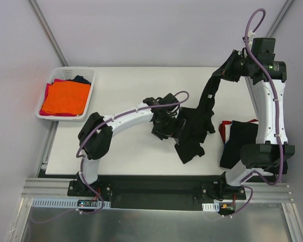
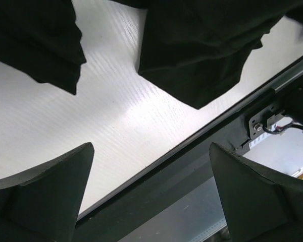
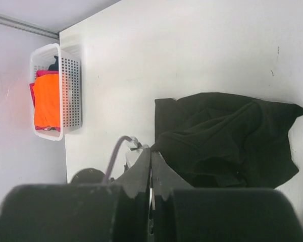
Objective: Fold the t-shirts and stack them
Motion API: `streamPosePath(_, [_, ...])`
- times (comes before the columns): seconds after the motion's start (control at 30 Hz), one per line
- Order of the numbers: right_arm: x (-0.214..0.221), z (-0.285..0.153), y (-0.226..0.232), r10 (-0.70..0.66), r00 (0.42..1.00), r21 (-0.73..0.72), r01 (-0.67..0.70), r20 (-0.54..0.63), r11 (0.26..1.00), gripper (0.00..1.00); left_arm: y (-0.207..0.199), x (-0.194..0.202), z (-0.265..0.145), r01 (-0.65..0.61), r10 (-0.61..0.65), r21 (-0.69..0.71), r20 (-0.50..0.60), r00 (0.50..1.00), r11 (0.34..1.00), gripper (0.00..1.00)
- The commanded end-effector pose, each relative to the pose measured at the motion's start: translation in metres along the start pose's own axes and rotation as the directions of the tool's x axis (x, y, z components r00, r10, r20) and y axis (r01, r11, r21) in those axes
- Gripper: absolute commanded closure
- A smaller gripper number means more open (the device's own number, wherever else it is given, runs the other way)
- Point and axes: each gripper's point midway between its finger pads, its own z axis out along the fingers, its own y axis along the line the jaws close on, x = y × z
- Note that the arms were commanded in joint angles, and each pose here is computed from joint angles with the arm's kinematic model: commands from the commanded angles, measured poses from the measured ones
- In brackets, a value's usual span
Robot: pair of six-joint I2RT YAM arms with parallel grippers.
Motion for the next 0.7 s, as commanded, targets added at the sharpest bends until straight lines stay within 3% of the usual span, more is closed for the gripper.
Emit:
streamPosePath(0.0, [-0.022, -0.010, 0.009, 0.000, 0.998, -0.043, 0.003, 0.069, 0.999, 0.99, 0.007, 0.009, 0.031, 0.014, -0.015, -0.017, -0.015, 1.000, 1.000, 0.01])
streamPosePath(0.13, [-0.040, -0.021, 0.006, 0.023, 0.993, -0.044, -0.018, 0.116, 0.999, 0.99, 0.015, 0.011, 0.050, 0.024, -0.024, -0.043, -0.001, 1.000, 0.999, 0.01])
streamPosePath(0.33, [-0.049, -0.020, 0.009, 0.088, 0.990, -0.095, -0.078, 0.106, 0.992, 0.99, 0.027, -0.017, 0.079, 0.051, -0.043, -0.110, 0.078, 0.996, 0.993, 0.01])
streamPosePath(0.67, [-0.037, -0.007, -0.004, 0.091, 0.994, -0.073, -0.087, 0.056, 0.994, 0.99, -0.055, -0.027, 0.104, -0.021, 0.016, 0.118, 0.042, 0.999, 0.993, 0.01])
